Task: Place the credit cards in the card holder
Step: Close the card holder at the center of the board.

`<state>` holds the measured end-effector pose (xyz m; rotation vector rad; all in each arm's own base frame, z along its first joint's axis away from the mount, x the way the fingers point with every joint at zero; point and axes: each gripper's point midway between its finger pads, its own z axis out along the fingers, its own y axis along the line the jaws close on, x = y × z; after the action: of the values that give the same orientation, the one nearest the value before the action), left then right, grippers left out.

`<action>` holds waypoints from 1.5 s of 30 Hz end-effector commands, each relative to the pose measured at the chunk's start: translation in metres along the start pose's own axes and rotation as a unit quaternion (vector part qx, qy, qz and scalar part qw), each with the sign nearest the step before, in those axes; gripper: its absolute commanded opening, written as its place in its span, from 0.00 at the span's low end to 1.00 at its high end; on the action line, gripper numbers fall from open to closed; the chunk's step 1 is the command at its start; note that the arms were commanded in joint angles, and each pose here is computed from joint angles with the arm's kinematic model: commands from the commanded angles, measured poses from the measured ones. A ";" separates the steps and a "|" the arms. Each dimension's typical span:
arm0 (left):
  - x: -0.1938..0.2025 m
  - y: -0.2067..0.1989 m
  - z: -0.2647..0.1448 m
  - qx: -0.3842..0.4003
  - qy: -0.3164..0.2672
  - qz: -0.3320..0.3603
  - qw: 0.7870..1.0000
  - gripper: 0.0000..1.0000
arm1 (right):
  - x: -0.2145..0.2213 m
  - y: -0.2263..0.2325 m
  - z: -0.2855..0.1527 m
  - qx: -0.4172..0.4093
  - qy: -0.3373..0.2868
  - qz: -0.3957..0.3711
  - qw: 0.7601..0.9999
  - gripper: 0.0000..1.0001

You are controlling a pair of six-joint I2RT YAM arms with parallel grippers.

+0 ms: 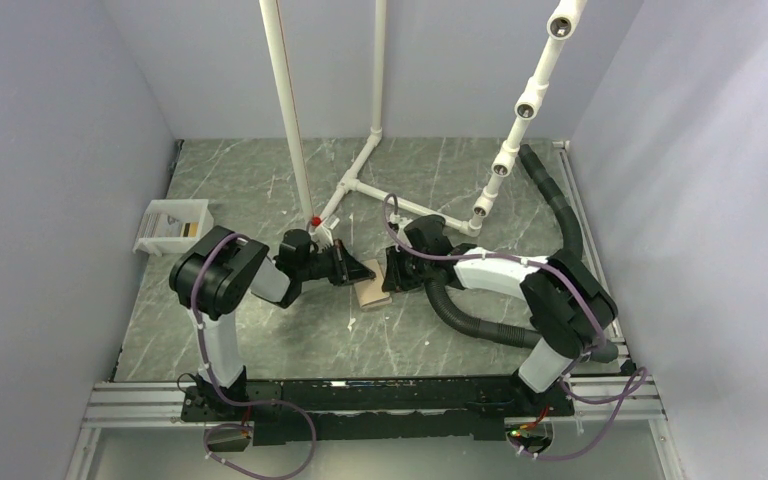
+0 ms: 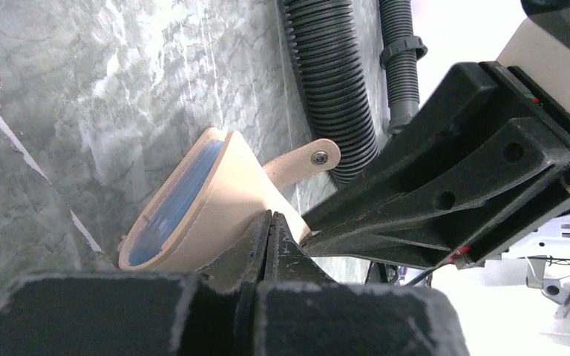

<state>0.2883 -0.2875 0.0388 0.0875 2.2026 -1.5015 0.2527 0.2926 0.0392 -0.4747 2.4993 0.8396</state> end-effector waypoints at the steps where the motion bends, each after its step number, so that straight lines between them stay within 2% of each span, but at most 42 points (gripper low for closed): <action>1: 0.050 0.080 -0.017 -0.146 0.018 -0.071 0.987 0.00 | 0.002 -0.015 -0.004 0.034 0.024 0.000 0.999 0.28; 3: 0.049 0.076 -0.016 -0.137 0.016 -0.078 0.987 0.00 | -0.002 -0.013 -0.003 0.029 0.014 0.004 0.999 0.39; 5: 0.047 0.070 -0.014 -0.126 0.012 -0.081 0.989 0.00 | -0.003 -0.015 0.001 0.032 0.018 0.004 0.999 0.41; 8: 0.037 0.057 -0.011 -0.105 0.006 -0.078 0.991 0.00 | 0.006 -0.023 0.011 0.040 0.030 0.010 0.999 0.39; 9: 0.033 0.051 -0.010 -0.094 0.009 -0.078 0.992 0.02 | 0.009 -0.025 0.013 0.042 0.034 0.012 0.998 0.37; 12: 0.013 0.030 -0.007 -0.055 0.000 -0.084 0.995 0.18 | 0.019 -0.032 0.014 0.053 0.039 0.015 0.998 0.32; 15: -0.014 0.012 -0.006 -0.013 -0.025 -0.085 0.996 0.22 | 0.025 -0.039 0.013 0.065 0.044 0.013 0.997 0.31; 24: -0.045 -0.011 0.000 0.046 -0.041 -0.081 0.995 0.02 | 0.033 -0.044 0.018 0.067 0.054 0.013 0.996 0.30; 31: -0.043 -0.001 -0.002 -0.004 -0.044 -0.064 0.997 0.00 | 0.033 -0.044 0.017 0.068 0.053 0.011 0.996 0.29; 45: 0.020 0.060 0.014 -0.063 -0.038 -0.077 0.994 0.00 | 0.012 -0.032 0.001 0.066 0.035 0.002 0.997 0.32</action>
<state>0.3090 -0.2919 0.0412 -0.0771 2.1261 -1.5715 0.2593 0.2936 0.0327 -0.4632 2.5255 0.8510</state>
